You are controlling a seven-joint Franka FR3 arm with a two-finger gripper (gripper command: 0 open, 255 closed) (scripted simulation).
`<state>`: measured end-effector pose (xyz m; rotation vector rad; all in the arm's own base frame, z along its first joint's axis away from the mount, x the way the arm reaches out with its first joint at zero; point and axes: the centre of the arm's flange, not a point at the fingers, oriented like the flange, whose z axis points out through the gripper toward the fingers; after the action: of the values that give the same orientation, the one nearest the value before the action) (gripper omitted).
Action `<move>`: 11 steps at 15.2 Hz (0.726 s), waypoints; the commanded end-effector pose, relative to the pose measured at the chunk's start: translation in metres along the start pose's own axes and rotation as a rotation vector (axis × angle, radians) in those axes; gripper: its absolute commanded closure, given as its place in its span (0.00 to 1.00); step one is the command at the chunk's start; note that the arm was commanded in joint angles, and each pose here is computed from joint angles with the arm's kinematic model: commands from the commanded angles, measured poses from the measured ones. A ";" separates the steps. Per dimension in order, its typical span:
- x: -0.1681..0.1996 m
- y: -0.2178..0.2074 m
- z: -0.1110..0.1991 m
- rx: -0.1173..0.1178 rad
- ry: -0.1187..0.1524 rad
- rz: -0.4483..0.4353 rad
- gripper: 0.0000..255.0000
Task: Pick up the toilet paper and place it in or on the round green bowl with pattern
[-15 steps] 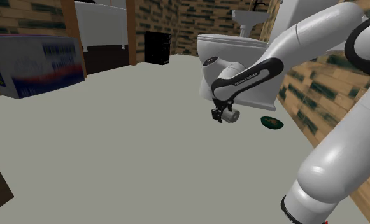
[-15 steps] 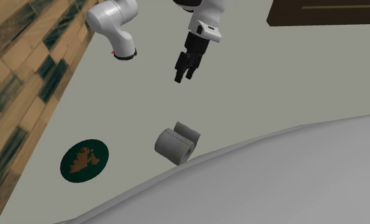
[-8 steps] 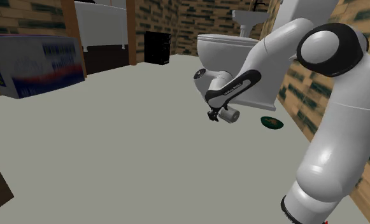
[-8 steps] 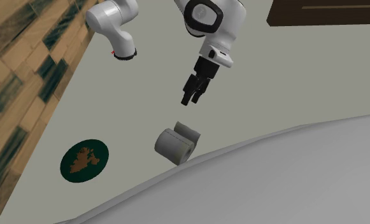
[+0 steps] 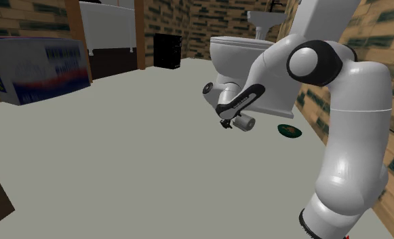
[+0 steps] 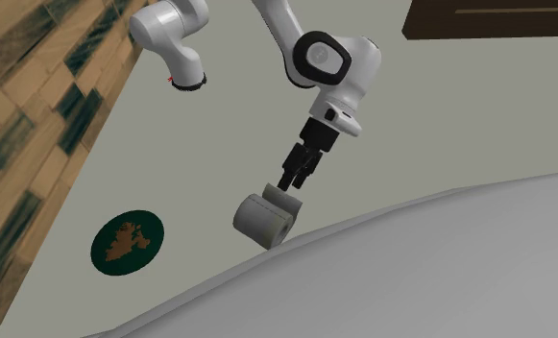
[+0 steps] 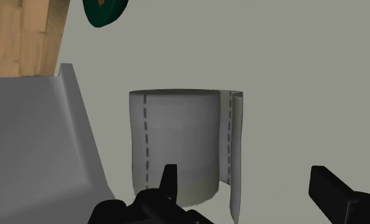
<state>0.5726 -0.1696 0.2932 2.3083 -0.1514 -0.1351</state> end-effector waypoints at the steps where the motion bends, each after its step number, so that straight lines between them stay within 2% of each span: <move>1: 0.001 -0.001 0.012 -0.003 0.000 0.001 0.00; 5: 0.001 -0.001 0.031 -0.003 0.000 0.001 0.00; 11: 0.001 -0.001 0.031 -0.003 0.000 0.001 0.00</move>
<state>0.5693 -0.1916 0.2722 2.3053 -0.1521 -0.1346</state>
